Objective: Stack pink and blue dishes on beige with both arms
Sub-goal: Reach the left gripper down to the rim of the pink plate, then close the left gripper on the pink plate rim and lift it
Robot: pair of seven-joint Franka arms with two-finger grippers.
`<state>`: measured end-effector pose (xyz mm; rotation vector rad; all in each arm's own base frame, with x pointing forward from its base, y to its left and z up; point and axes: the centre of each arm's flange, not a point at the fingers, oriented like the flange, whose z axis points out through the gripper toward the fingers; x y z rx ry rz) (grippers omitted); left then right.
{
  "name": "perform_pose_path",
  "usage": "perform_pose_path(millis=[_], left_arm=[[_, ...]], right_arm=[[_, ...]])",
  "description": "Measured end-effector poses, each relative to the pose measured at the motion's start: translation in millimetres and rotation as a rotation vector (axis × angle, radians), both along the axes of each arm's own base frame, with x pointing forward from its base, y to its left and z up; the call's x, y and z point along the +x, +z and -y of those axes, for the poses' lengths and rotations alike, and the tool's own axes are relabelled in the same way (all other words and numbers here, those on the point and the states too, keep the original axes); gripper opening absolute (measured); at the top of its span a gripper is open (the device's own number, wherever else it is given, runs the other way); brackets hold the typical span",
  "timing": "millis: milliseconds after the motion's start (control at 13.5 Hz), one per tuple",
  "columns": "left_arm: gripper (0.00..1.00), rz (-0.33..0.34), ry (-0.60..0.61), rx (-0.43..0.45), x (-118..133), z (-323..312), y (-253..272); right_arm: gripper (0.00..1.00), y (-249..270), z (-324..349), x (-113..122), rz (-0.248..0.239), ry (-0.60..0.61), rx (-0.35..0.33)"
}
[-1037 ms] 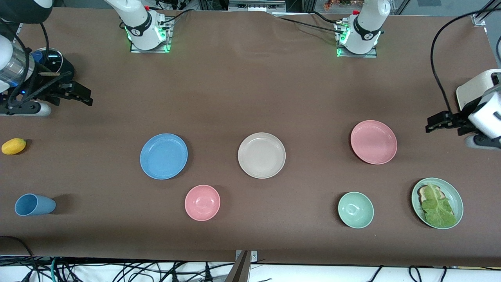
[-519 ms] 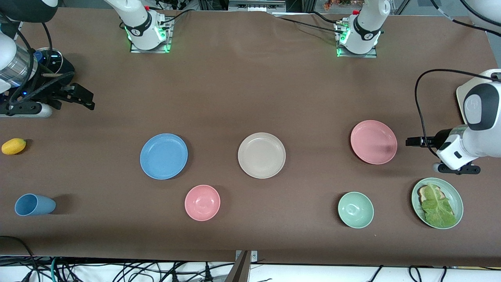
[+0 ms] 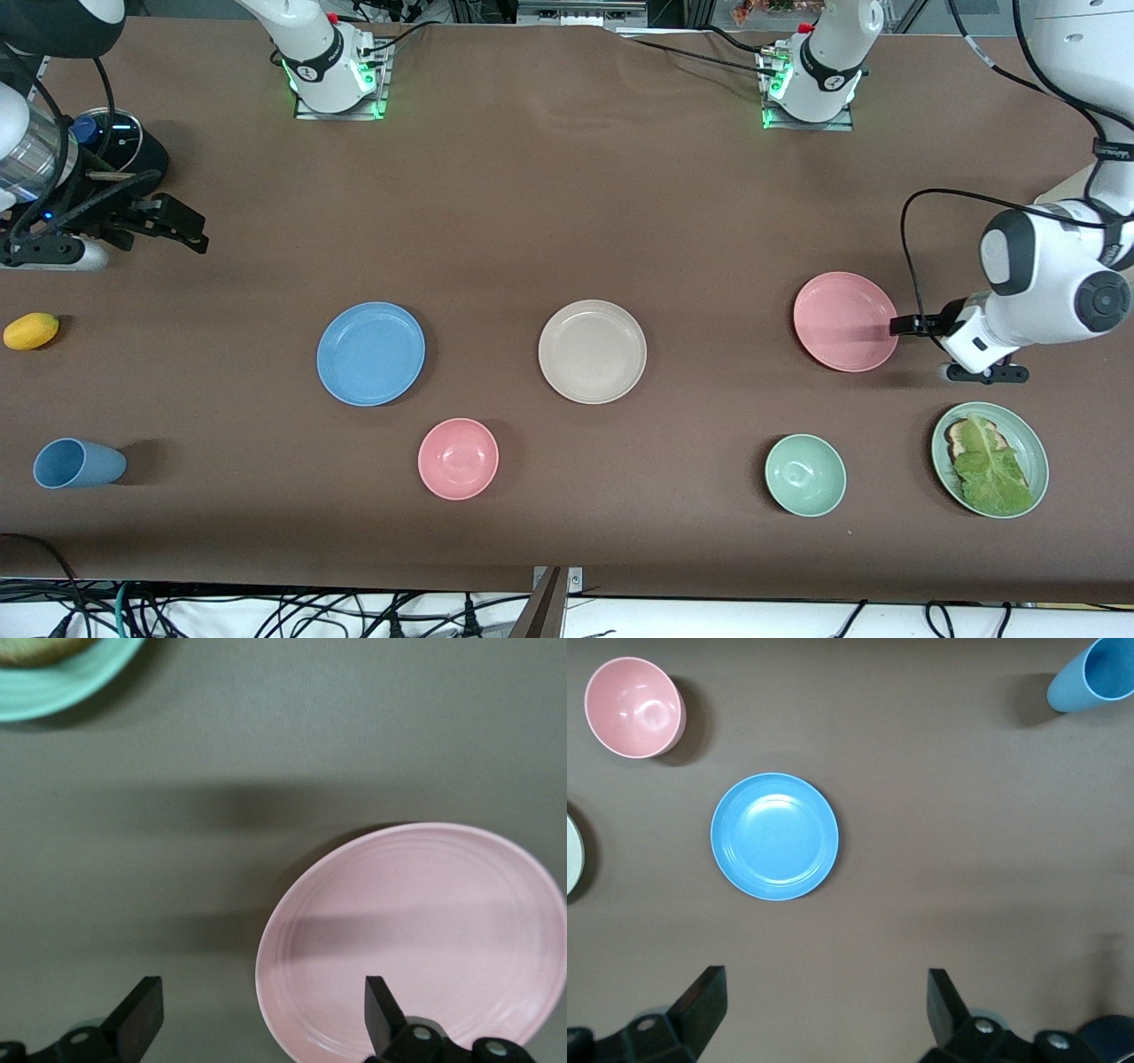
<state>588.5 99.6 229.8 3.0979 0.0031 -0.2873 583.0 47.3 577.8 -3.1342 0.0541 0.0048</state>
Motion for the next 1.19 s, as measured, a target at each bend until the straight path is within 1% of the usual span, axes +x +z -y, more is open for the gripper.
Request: perform_pose_path(millis=[148, 296, 370, 444, 741, 963, 1037, 1185], left_arm=[[1.0, 0.021, -0.008, 0.001, -18, -1, -24], [1.0, 0.008, -0.045, -0.01, -32, 0, -41], [1.0, 0.001, -0.056, -0.014, -35, -1, -44], [0.91, -0.003, -0.065, -0.017, -36, -1, -47], [0.43, -0.006, -0.081, -0.021, -37, -3, -50], [0.14, 0.0, -0.083, -0.021, -35, -3, -48], [0.11, 0.009, -0.085, -0.019, -31, -3, -43], [0.1, 0.011, -0.089, -0.021, -24, -1, -36]], right_arm=[[1.0, -9, 0, 5, -0.01, -0.001, -0.001], [1.0, -15, 0, 7, -0.02, -0.001, -0.002], [1.0, -17, 0, 8, -0.023, 0.001, -0.002], [1.0, -19, -2, 8, -0.027, 0.004, -0.002], [1.0, -32, -12, 12, -0.048, 0.03, -0.002], [1.0, -41, -17, 18, -0.042, 0.037, 0.0], [1.0, -42, -17, 19, -0.042, 0.038, 0.0], [1.0, -43, -17, 19, -0.04, 0.038, 0.0]])
